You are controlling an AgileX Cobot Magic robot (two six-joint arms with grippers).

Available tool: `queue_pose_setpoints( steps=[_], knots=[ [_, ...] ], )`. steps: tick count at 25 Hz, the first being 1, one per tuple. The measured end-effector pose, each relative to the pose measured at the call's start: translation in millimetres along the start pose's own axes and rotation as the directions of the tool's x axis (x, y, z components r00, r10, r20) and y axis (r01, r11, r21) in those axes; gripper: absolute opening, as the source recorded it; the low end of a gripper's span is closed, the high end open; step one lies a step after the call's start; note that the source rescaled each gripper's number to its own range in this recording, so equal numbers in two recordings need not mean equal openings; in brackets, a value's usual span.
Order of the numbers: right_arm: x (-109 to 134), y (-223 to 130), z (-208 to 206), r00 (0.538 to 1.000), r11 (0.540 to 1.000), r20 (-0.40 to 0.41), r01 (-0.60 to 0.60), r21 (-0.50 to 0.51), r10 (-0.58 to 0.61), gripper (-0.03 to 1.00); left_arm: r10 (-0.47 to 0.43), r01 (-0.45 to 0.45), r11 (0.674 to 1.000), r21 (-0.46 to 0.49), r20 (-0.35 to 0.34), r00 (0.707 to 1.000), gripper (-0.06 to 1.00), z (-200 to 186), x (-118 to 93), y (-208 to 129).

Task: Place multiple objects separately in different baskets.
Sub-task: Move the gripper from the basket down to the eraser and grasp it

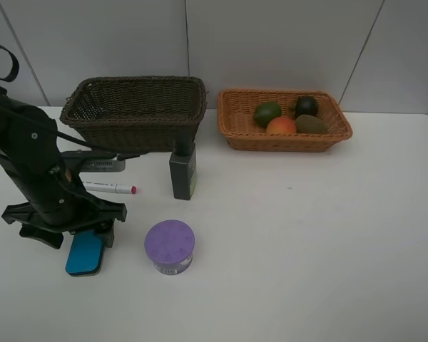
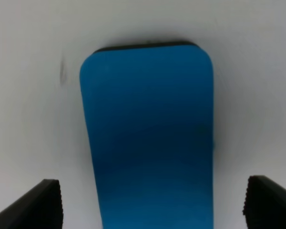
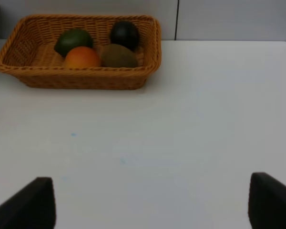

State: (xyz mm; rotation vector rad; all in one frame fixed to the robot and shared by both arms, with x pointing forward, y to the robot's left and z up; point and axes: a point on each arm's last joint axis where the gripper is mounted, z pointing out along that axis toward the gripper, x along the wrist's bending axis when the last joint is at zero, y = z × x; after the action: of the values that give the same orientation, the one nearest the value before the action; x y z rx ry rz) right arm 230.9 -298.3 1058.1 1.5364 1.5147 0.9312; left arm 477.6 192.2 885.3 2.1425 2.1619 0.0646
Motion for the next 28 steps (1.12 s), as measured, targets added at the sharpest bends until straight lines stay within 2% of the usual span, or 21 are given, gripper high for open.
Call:
queue_pose_setpoints(
  steps=[24, 26, 27, 28],
  knots=[
    [0.0, 0.1, 0.0, 1.0, 1.0, 0.0, 0.0, -0.001, 0.0, 0.94, -0.023, 0.023, 0.999, 0.028, 0.0, 1.0, 1.0, 10.8, -0.9, -0.9],
    [0.0, 0.1, 0.0, 1.0, 1.0, 0.0, 0.0, -0.001, 0.0, 0.94, -0.023, 0.023, 0.999, 0.034, -0.003, 1.0, 0.96, 10.8, -0.7, -1.5],
    [0.0, 0.1, 0.0, 1.0, 1.0, 0.0, 0.0, -0.001, 0.0, 0.94, -0.023, 0.023, 0.999, 0.04, -0.006, 1.0, 0.89, 10.8, -0.4, -2.0],
    [0.0, 0.1, 0.0, 1.0, 1.0, 0.0, 0.0, -0.001, 0.0, 0.94, -0.023, 0.023, 0.999, 0.043, -0.007, 1.0, 0.78, 10.7, -0.3, -2.3]
  ],
)
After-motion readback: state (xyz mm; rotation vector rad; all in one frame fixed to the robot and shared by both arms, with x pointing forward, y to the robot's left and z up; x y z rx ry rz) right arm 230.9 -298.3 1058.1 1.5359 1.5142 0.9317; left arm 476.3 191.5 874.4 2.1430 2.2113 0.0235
